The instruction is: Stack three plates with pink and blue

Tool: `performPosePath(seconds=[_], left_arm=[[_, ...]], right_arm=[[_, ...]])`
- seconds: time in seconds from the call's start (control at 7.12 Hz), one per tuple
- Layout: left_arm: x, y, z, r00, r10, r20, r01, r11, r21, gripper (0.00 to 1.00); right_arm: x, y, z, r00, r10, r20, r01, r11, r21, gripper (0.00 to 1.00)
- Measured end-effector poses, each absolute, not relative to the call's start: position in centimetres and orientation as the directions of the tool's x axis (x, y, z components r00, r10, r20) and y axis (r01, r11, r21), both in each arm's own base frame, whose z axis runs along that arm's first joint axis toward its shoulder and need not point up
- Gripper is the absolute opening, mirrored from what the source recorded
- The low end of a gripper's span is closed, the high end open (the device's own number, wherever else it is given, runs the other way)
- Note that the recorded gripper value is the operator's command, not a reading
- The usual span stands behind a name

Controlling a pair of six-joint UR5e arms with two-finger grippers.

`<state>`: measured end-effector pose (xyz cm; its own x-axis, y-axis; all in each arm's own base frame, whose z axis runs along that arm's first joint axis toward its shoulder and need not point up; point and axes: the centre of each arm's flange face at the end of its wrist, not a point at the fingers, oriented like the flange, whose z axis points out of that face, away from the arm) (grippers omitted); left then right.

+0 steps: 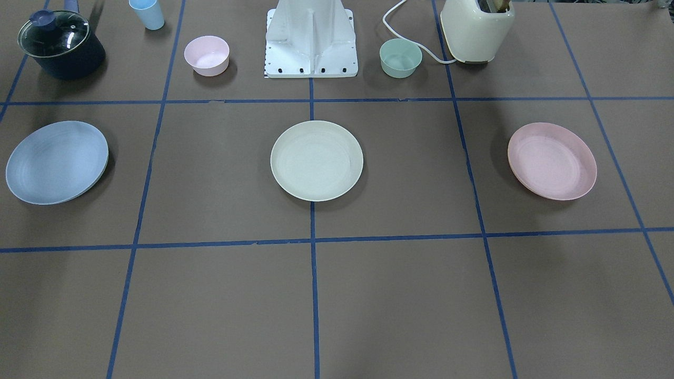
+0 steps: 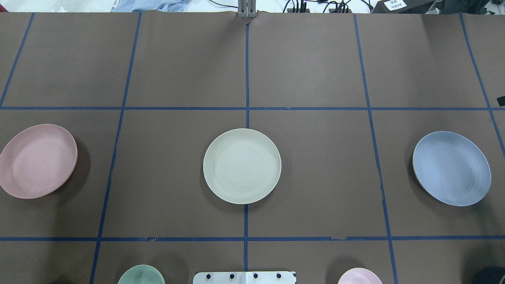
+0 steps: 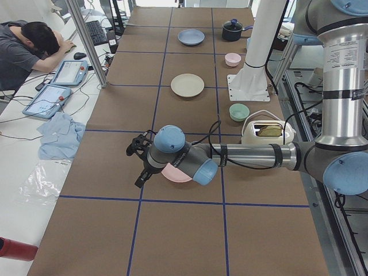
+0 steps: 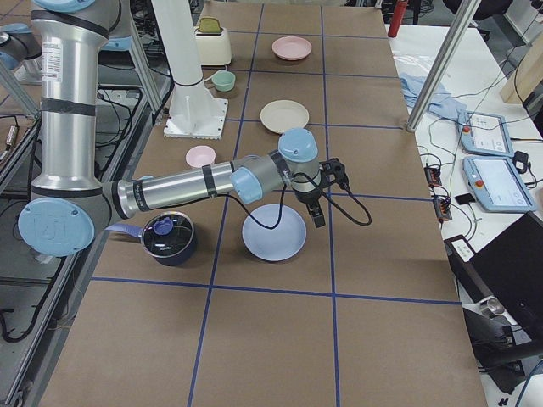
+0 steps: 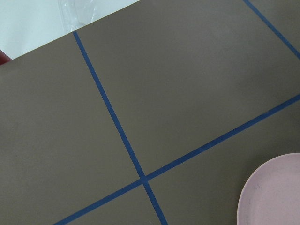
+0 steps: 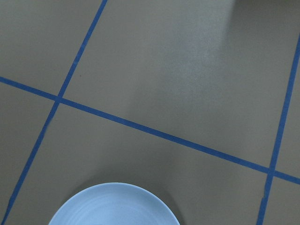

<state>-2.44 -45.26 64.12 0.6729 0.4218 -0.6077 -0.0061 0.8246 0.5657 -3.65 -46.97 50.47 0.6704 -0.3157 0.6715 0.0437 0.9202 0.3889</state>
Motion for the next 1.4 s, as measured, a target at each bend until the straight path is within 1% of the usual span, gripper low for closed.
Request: performPosePath(seconds=[0.28,0.7,0.84,0.98,1.26,1.4], left_arm=[[1.9,-42.1,68.0,0.646,0.377,-0.664,0.066,0.838,0.541,1.0],[7.7,-40.1,70.3,0.634,0.305,-0.711,0.123,0.867,0.483,1.0],[9.5,-39.5,70.6,0.618,0.286,-0.733,0.142,0.876,0.461,0.97],[11.3,-39.0,70.6,0.607,0.265,-0.749,0.158,0.883,0.441,0.86],[14.1,-38.3,70.6,0.594,0.222,-0.773,0.185,0.897,0.4,0.47],[14.8,-38.0,70.7,0.588,0.206,-0.782,0.192,0.904,0.383,0.23]], right_arm=[[-4.2,-46.9,50.4,0.671,-0.31,0.674,0.037,0.921,0.387,1.0],[-4.3,-46.7,50.6,0.669,-0.311,0.674,0.037,0.921,0.389,1.0],[-4.3,-46.7,50.6,0.67,-0.311,0.675,0.037,0.921,0.388,1.0],[-4.3,-46.7,50.6,0.67,-0.31,0.674,0.037,0.921,0.388,1.0],[-4.3,-46.7,50.7,0.67,-0.31,0.674,0.037,0.921,0.387,1.0],[-4.3,-46.7,50.7,0.671,-0.31,0.674,0.037,0.921,0.387,1.0]])
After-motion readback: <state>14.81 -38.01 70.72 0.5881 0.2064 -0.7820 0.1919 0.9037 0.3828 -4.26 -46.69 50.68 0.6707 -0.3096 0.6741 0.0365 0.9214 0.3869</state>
